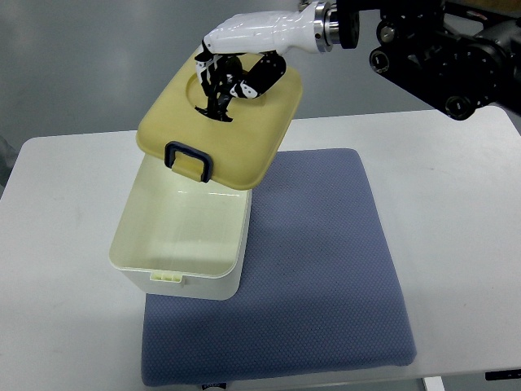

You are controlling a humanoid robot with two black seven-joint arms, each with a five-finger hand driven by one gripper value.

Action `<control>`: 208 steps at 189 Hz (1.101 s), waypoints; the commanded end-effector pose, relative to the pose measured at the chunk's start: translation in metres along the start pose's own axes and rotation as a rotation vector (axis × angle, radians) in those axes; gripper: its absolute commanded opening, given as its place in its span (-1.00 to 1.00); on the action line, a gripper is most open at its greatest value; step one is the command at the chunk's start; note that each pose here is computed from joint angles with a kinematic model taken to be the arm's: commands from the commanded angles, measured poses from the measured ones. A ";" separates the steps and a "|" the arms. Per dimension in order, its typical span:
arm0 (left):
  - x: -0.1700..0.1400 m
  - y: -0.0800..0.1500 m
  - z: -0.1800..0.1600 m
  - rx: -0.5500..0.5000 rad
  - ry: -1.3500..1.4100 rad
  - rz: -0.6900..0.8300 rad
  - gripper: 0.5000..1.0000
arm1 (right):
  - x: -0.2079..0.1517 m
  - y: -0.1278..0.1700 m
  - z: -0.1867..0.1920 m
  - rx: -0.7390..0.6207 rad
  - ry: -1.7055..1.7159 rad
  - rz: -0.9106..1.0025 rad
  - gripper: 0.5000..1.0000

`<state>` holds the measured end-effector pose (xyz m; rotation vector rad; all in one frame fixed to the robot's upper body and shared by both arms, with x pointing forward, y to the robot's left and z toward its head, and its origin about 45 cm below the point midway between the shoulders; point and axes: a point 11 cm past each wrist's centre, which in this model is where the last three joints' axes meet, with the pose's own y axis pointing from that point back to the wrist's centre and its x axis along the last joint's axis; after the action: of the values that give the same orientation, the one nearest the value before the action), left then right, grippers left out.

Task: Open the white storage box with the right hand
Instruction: 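Lift the yellow lid off the white box with the right hand, then lower the yellow lid onto the blue mat beside the box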

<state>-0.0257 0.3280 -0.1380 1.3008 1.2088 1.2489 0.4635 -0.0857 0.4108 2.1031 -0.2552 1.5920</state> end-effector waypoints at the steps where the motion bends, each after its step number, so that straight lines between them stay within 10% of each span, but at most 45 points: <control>1: 0.000 0.000 0.000 -0.001 0.000 0.000 1.00 | 0.002 0.023 0.029 -0.082 -0.016 0.021 -1.00; 101: 0.000 0.000 0.000 -0.001 0.000 0.000 1.00 | -0.093 0.101 0.136 -0.416 -0.211 -0.007 -1.00; 208: 0.000 0.000 0.000 -0.001 0.000 0.000 1.00 | -0.191 0.100 0.129 -0.365 -0.328 -0.100 -1.00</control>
<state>-0.0256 0.3280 -0.1380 1.3009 1.2086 1.2488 0.4816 -0.2642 0.2423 1.9880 -0.5430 1.0586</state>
